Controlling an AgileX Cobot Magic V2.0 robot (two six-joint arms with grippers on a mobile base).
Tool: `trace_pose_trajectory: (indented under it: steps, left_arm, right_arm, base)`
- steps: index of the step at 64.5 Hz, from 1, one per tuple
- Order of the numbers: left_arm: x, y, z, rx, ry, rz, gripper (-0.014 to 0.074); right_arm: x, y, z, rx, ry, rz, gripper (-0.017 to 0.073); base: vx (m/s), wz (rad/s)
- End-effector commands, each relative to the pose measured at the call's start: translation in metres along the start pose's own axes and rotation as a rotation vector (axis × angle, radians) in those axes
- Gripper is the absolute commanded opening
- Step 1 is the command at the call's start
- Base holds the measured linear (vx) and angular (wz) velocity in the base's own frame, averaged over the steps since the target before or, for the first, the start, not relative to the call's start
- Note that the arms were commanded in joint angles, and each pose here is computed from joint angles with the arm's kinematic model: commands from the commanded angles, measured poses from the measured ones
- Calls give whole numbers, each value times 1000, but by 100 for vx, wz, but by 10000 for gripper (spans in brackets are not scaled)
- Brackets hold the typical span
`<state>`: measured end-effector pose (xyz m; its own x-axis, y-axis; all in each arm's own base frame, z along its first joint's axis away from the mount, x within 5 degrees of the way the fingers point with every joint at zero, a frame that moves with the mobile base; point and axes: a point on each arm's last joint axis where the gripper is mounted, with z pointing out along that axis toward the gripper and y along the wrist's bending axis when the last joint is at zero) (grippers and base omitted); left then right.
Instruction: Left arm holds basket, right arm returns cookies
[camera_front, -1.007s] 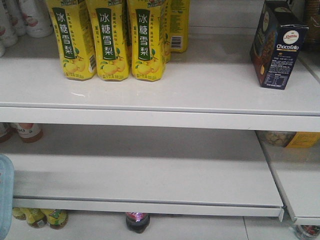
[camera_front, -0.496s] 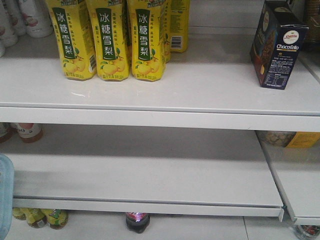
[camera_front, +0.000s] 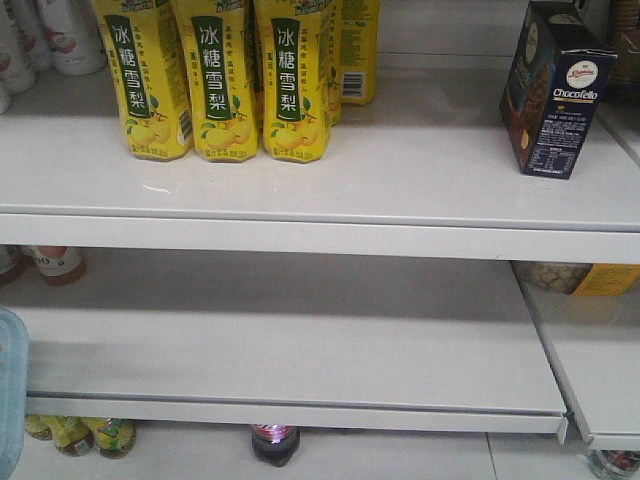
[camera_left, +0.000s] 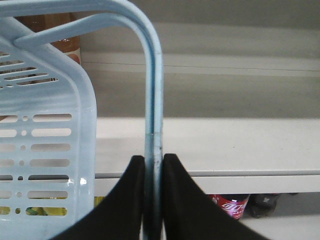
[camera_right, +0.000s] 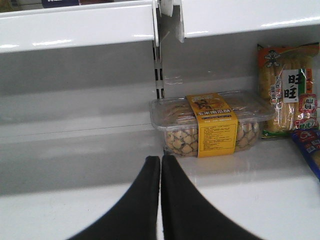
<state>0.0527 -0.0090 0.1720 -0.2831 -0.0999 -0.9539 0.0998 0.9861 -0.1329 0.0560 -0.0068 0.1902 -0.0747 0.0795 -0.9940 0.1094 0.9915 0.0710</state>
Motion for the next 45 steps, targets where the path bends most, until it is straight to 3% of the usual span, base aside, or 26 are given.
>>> trace_pose_trajectory:
  steps: [1,45]
  left_arm:
    - [-19,-1,-5,2,-146,14,-7]
    - [-19,-1,-5,2,-146,14,-7]
  right_arm:
    - [0,1,0,-8,-55,-12,-3]
    - [0,1,0,-8,-56,-12,-3]
  base:
    - [0,0]
    - [0,0]
